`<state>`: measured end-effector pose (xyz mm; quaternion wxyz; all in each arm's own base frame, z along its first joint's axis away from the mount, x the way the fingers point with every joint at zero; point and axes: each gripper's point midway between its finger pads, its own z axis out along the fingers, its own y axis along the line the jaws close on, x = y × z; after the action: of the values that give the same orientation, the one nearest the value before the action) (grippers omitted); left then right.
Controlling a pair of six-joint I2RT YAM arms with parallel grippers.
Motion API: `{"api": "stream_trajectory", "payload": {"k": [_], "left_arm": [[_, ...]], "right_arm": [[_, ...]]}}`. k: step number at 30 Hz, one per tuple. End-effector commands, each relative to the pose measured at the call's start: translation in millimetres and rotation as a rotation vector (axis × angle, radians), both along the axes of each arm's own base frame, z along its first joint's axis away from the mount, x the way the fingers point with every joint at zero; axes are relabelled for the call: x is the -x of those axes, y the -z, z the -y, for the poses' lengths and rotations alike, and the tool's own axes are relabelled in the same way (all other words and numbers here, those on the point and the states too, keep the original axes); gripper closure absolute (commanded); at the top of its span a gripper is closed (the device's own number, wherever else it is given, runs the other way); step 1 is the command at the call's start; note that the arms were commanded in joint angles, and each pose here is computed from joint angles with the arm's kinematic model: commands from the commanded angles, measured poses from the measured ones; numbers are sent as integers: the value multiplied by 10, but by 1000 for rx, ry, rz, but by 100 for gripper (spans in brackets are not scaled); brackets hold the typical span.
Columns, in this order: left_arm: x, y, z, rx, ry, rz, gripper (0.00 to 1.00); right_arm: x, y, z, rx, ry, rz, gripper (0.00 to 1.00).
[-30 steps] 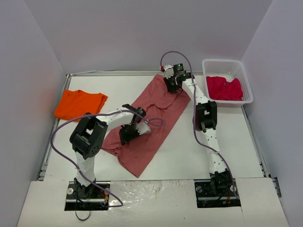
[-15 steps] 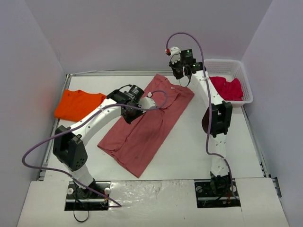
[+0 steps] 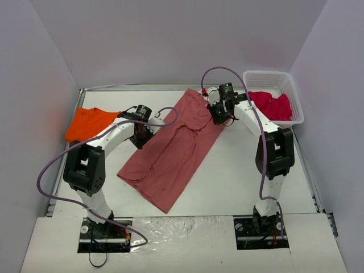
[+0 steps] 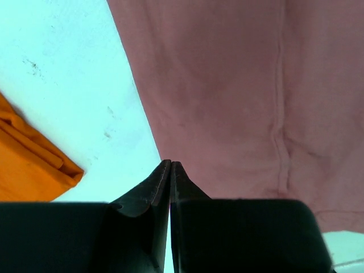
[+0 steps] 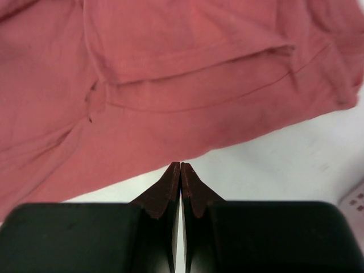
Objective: Fold and stack the t-shirts
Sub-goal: Rotate the tshirt 90 degrees
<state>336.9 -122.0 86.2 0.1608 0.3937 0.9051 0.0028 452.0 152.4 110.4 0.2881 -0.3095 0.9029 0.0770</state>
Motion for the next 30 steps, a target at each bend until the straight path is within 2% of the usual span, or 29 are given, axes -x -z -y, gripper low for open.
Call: {"api": "stream_trajectory", "payload": {"k": [1,6,17,30], "left_arm": [[-171,0,98,53,25,55,98],[-269,74,198,102,29,79,98],[-312,335,319,134,44,18,98],[-37,672,300,139,49,-116,98]], "right_arm": [[145,43,-53,-8,-29,-38,100],[112,248,-60,8,-20,-83,100],[35,662,-89,31,-14,-176,100],[11,978,-12,53,-1,-236,100]]}}
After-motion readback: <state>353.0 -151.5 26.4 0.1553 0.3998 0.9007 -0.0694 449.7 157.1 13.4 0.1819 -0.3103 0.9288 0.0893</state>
